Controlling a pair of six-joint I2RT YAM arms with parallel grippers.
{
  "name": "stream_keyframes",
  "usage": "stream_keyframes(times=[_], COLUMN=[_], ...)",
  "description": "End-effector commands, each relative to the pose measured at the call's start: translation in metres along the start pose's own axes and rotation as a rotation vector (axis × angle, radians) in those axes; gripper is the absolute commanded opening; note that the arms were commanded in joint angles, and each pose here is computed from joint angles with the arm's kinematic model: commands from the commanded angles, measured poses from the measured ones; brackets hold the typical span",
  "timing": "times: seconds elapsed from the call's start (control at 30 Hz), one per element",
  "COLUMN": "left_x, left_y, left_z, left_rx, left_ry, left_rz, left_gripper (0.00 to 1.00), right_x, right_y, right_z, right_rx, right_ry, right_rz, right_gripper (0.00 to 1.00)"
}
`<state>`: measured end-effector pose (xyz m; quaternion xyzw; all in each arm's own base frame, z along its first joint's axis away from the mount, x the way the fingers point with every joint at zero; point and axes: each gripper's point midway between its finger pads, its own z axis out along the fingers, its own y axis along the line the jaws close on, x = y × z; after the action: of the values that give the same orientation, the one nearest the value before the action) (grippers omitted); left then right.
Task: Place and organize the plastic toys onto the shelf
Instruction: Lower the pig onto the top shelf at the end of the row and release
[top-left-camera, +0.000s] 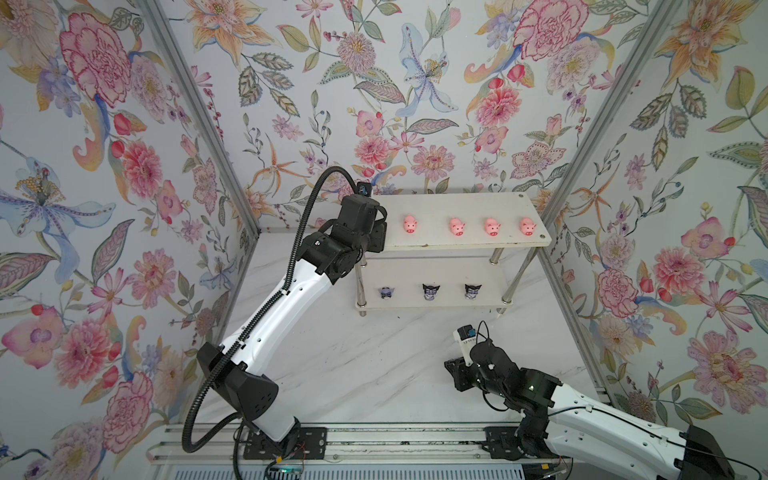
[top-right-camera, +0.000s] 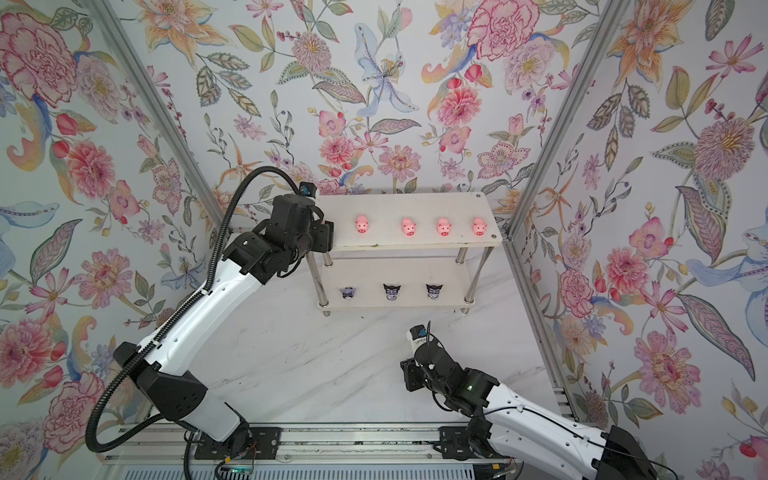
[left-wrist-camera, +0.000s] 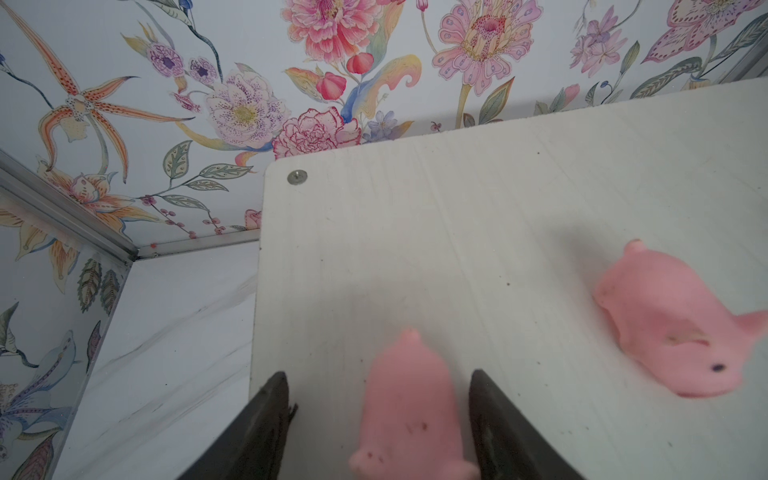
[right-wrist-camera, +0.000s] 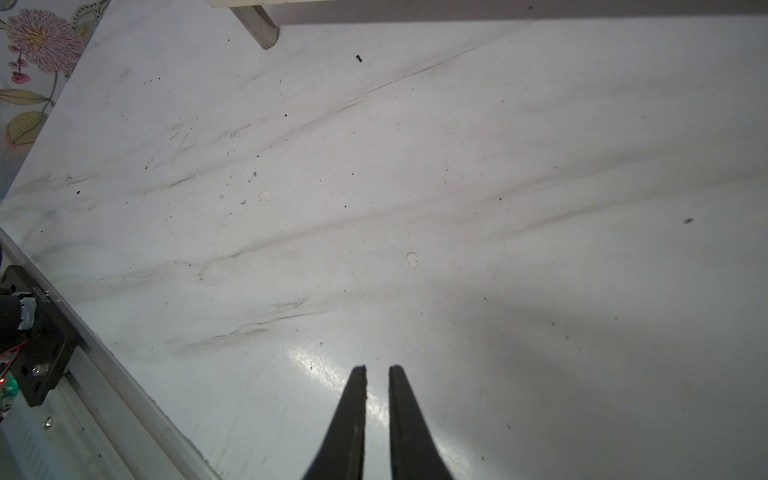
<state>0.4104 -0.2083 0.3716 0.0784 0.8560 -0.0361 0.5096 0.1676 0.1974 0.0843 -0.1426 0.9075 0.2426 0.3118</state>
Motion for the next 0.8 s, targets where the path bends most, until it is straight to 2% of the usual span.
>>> stream_keyframes(times=[0.0, 0.1, 0.13, 0.27, 0.33, 0.47, 0.6, 0.7, 0.77], left_x=[-0.027, -0.028, -0.036, -0.039, -0.038, -0.036, -0.019, -0.005, 0.000], left_y=[0.011, 0.010, 0.015, 0.018, 0.022, 0.028, 0.029, 0.024, 0.021], left_z=[-0.025, -0.027, -0.044, -0.055, -0.060, -0.071, -0.065, -0.053, -0.047], left_rx=[0.001, 0.009, 0.019, 0.027, 0.023, 0.017, 0.013, 0.034, 0.044], left_ry=[-0.075, -0.079, -0.112, -0.134, -0.141, -0.165, -0.134, -0.094, -0.086], left_rz=[-0.017, -0.020, -0.034, -0.042, -0.043, -0.047, -0.039, -0.036, -0.039], left_gripper=[0.69, 0.67, 0.68, 0.79, 0.79, 0.61, 0.42, 0.33, 0.31], right_x=[0.007, 0.007, 0.007, 0.007, 0.007, 0.008, 0.007, 0.006, 0.006], right_y=[-0.009, -0.009, -0.009, -0.009, -0.009, -0.007, -0.005, -0.003, -0.005], right_z=[0.002, 0.003, 0.003, 0.004, 0.005, 0.007, 0.009, 0.010, 0.010], right_rx=[0.035, 0.037, 0.038, 0.035, 0.036, 0.030, 0.023, 0.021, 0.026], right_ry=[0.019, 0.022, 0.023, 0.027, 0.029, 0.038, 0.037, 0.039, 0.040], right_rz=[-0.010, -0.009, -0.008, -0.004, -0.003, -0.001, -0.002, -0.006, -0.005], right_gripper=[0.16, 0.16, 0.16, 0.16, 0.16, 0.16, 0.16, 0.16, 0.16])
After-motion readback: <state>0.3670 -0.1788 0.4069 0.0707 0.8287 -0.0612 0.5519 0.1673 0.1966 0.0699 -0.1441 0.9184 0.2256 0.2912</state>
